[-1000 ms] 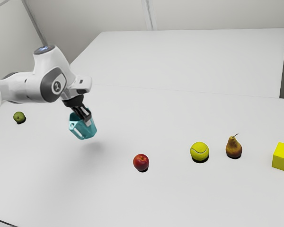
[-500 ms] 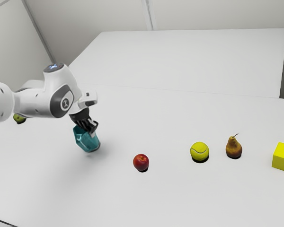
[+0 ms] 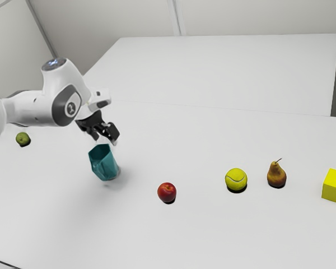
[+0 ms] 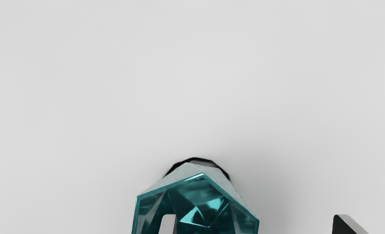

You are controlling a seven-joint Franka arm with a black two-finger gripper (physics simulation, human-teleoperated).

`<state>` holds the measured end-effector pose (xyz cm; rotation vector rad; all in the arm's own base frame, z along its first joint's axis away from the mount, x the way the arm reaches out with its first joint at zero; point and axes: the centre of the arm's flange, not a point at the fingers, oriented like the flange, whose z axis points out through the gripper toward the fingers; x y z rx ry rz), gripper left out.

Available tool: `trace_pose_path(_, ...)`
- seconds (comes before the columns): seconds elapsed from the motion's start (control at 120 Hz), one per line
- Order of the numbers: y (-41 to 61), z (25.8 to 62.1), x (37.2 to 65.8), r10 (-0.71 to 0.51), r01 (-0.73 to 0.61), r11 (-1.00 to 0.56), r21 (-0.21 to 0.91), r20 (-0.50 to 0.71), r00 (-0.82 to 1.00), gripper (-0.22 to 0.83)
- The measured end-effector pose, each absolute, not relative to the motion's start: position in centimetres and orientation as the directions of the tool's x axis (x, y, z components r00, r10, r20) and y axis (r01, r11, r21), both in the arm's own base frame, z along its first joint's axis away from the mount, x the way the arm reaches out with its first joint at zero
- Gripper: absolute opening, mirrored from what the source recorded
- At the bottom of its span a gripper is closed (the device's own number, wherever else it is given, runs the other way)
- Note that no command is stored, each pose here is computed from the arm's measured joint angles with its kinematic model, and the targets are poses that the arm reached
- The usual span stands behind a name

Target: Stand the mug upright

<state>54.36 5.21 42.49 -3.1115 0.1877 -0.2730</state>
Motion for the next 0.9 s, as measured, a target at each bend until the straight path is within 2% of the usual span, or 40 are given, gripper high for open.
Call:
trace_pose_path(0.233, 4.9, 53.5, 58.3, -0.103, -0.107, -0.994, 0.006, 0.223, 0.969, 0.59)
trace_pose_path(0.392, 4.6, 58.3, 59.2, -0.104, -0.111, -0.994, 0.021, 0.210, 0.972, 0.60)
trace_pose_path(0.567, 5.0, 59.6, 60.9, -0.099, -0.107, -0.993, 0.040, 0.164, 0.982, 0.61)
trace_pose_path(0.9, 4.9, 58.8, 60.7, -0.096, -0.102, -0.993, 0.059, 0.094, 0.991, 0.61)
